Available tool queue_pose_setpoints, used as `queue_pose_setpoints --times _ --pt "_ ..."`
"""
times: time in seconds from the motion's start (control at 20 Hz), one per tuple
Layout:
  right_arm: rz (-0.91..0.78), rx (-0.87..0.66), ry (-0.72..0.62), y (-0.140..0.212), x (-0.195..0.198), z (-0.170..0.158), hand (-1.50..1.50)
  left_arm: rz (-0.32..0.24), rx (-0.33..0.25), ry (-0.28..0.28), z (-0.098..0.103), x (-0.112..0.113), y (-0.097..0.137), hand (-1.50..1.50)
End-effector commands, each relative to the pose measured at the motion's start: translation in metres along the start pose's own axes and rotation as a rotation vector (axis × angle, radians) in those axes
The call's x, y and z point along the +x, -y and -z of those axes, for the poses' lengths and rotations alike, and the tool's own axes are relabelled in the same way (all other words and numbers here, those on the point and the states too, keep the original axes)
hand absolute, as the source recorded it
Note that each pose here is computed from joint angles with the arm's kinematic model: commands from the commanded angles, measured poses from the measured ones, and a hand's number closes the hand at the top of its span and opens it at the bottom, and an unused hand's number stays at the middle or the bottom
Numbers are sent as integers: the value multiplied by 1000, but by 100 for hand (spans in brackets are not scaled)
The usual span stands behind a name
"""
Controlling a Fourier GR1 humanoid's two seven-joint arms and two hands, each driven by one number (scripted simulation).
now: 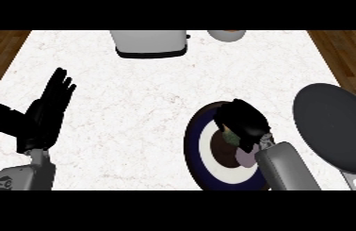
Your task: Pick the squash from the plate and place it in the pan
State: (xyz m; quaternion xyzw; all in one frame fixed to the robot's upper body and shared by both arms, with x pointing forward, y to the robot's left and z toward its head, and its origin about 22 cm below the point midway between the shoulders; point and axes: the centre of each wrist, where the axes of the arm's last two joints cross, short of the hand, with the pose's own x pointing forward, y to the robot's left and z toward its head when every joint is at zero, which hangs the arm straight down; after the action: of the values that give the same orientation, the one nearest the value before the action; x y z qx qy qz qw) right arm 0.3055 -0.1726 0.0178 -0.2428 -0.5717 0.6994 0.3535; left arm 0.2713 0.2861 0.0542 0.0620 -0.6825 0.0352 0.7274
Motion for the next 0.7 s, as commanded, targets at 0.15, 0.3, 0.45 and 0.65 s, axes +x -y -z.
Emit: queue_pose_setpoints --times 0.15,0.3,0.45,0.65 --pt "99 -250 -670 22 -10 -36 150 -24 51 -17 -4 -6 -7 0" --pt "39 -430 -743 66 14 -54 150 -6 31 -21 -1 1 -14 0" --pt "-12 -514 -792 93 48 -76 150 -3 7 -7 2 2 4 0" --pt "12 -531 -874 128 79 -113 150 17 -19 5 -3 -10 10 0"
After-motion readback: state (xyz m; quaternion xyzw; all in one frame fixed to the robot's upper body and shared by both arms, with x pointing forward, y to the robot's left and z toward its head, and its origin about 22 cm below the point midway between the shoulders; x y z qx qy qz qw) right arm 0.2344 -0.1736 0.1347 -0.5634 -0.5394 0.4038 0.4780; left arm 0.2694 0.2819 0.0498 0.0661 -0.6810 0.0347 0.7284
